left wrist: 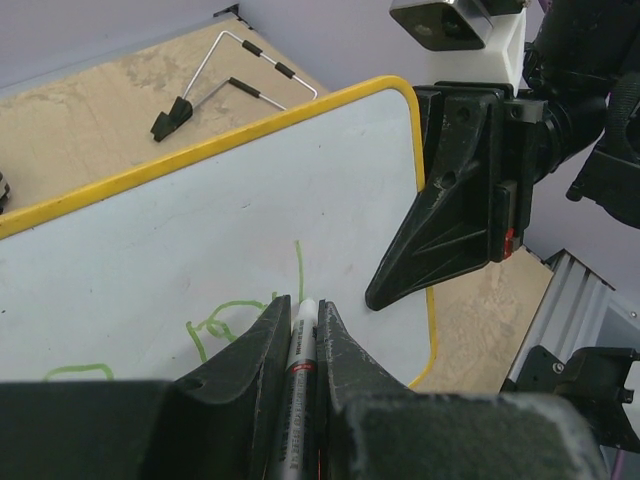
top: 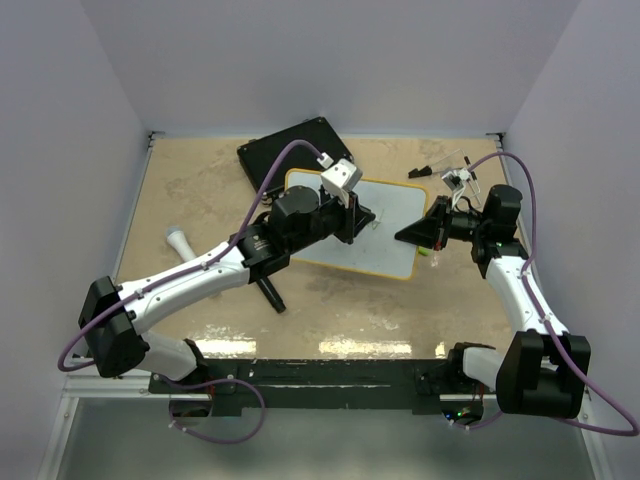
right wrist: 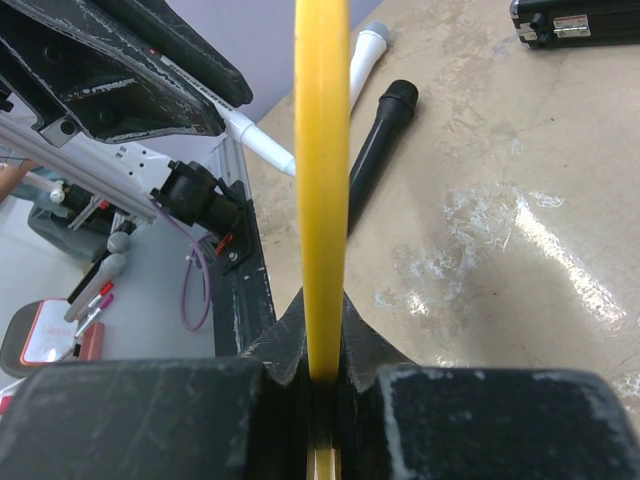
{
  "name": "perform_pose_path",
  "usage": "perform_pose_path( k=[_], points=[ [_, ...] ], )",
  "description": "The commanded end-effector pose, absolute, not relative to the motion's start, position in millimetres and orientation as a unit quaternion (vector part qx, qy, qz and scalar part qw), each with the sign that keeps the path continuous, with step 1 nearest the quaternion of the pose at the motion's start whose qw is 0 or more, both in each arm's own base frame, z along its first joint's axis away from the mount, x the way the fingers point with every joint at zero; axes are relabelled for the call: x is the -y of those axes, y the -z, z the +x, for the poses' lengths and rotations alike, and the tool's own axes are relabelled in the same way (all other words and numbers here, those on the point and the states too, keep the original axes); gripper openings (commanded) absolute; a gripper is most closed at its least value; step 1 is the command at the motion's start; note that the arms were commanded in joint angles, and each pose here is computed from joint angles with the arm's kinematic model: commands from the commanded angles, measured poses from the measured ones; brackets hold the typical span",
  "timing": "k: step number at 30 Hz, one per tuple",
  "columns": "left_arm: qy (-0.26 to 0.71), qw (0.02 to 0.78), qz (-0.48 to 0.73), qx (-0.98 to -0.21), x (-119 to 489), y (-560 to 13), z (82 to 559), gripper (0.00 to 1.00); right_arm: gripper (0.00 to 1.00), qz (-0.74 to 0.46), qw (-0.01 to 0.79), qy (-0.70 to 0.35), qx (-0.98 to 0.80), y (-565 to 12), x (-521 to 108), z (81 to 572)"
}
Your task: Write a sentence on the whiteboard
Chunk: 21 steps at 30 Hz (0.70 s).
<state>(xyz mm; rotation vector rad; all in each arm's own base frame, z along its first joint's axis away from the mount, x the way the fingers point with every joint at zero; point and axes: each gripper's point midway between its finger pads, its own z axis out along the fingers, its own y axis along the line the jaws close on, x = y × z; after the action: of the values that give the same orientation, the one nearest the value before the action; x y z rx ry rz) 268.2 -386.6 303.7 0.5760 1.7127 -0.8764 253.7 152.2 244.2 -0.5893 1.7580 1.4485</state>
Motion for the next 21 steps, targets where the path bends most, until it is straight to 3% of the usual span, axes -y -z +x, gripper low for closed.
perform_pose_path(
  k=[1, 21],
  points=[
    [0.382, 0.542, 0.238, -0.709, 388, -316, 269, 0.00, 0.00, -0.280, 0.403, -0.569, -0.660, -271, -154, 249],
    [0.384, 0.552, 0.237, -0.701, 402, -327, 279, 0.00, 0.00, -0.282, 0.403, -0.569, -0.659, -271, -154, 248]
  ],
)
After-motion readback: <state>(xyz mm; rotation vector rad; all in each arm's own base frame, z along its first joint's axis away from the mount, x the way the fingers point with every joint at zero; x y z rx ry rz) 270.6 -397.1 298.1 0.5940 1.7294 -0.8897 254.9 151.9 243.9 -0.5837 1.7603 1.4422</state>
